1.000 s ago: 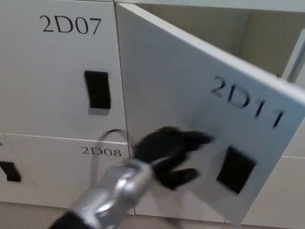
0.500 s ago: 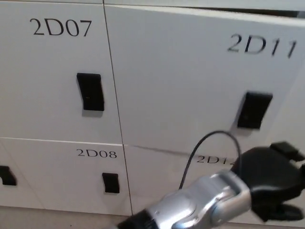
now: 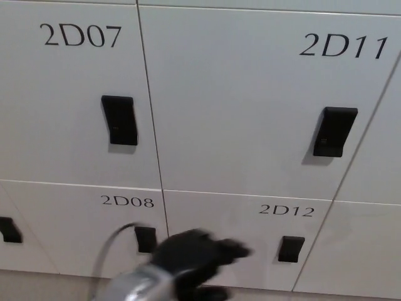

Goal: The robot uses its left hand to push the door of an open cabinet towards the right and closes it

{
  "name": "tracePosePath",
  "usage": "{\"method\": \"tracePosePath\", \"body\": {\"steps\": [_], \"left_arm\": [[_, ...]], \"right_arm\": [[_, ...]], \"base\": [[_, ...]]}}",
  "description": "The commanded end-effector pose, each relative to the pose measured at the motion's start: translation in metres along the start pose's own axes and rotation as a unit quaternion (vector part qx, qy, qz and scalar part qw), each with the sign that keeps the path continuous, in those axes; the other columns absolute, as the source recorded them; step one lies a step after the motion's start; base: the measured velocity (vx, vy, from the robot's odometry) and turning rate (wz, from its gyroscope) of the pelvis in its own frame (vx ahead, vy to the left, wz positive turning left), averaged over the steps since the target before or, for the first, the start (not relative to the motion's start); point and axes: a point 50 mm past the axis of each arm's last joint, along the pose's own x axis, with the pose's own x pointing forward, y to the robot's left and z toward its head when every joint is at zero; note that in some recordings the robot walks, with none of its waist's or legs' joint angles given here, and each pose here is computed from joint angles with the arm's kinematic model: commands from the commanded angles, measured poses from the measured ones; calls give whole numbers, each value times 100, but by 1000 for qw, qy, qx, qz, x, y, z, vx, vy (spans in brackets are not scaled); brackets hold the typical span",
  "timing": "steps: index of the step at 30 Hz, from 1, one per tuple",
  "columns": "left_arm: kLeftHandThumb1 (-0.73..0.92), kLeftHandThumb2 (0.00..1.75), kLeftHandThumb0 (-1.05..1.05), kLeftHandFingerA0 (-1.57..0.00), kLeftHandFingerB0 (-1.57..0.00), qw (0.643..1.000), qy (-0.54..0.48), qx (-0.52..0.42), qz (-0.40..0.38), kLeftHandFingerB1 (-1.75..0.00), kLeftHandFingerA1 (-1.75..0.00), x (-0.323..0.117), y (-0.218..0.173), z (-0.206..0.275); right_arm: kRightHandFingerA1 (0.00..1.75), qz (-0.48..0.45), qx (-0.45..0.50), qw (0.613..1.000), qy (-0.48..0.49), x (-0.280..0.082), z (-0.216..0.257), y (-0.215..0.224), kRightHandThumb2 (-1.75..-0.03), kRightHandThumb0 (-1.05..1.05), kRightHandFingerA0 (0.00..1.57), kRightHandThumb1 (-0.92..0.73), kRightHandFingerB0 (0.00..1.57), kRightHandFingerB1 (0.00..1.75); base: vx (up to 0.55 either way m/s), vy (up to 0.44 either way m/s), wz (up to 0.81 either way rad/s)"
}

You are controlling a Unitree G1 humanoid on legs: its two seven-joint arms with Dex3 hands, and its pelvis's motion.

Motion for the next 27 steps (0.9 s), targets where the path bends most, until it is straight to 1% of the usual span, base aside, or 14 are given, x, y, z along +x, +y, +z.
{"method": "tracePosePath", "body": {"steps": [1,5,6,8,11,12,14,15,19,20,21,26,27], "left_arm": [[88,68,-60,-34,-26,977,124,-144,99,-30,-35,-74,-16,-84],[88,68,-60,-34,-26,975,128,-150,106,-30,-35,-78,-17,-87],[87,67,-61,-29,-26,942,218,-205,155,-30,-37,-114,-38,-119],[87,67,-62,-29,-26,920,267,-225,177,-30,-38,-135,-50,-134],[87,67,-62,-29,-26,916,279,-226,179,-30,-38,-140,-54,-138],[87,66,-59,-29,-25,902,314,-239,174,-30,-39,-155,-69,-145],[87,66,-59,-29,-25,883,358,-254,168,-30,-39,-175,-88,-151],[88,67,-61,-30,-23,865,391,-273,158,-30,-38,-185,-98,-156],[88,67,-61,-30,-23,858,400,-281,157,-30,-38,-187,-102,-159],[89,67,-61,-36,-21,843,414,-308,151,-30,-41,-185,-102,-163],[89,67,-61,-36,-21,823,428,-344,145,-30,-41,-183,-103,-168],[88,67,-61,-39,-24,805,443,-370,136,-31,-44,-185,-109,-171],[73,100,-65,-30,-14,803,446,-374,131,-44,-51,-184,-110,-171]], "right_arm": [[38,-6,-5,1000,14,0,-2,-4,-67,-53,32,-91,24,32],[38,-6,-5,1000,13,0,-2,-4,-67,-53,32,-91,24,32],[37,-3,-8,1000,17,0,-2,-2,-67,-54,31,-91,25,32],[37,-3,-11,1000,18,1,-2,-1,-66,-54,32,-90,26,32],[37,-4,-15,1000,18,1,-2,-1,-66,-54,32,-90,26,32],[36,2,-17,1000,23,0,-4,1,-66,-54,32,-90,26,31],[36,10,-20,999,28,-1,-7,4,-66,-54,32,-90,26,31],[36,10,-24,999,29,0,-6,4,-66,-55,33,-89,26,31],[36,9,-25,999,30,0,-6,4,-66,-55,33,-89,26,31],[36,10,-22,999,29,-1,-6,4,-66,-54,32,-90,26,31],[36,10,-18,999,28,-1,-7,4,-66,-54,32,-90,26,31],[35,11,-31,999,37,-4,-15,6,-67,-53,33,-90,28,32],[36,11,-31,999,40,-4,-15,5,-66,-53,32,-89,27,31]], "base": [[0,0,0],[0,0,0],[0,0,0],[0,0,0],[0,0,0],[0,0,0],[0,0,0],[0,0,0],[0,0,0],[0,0,0],[0,0,0],[0,0,0],[0,0,0]]}}
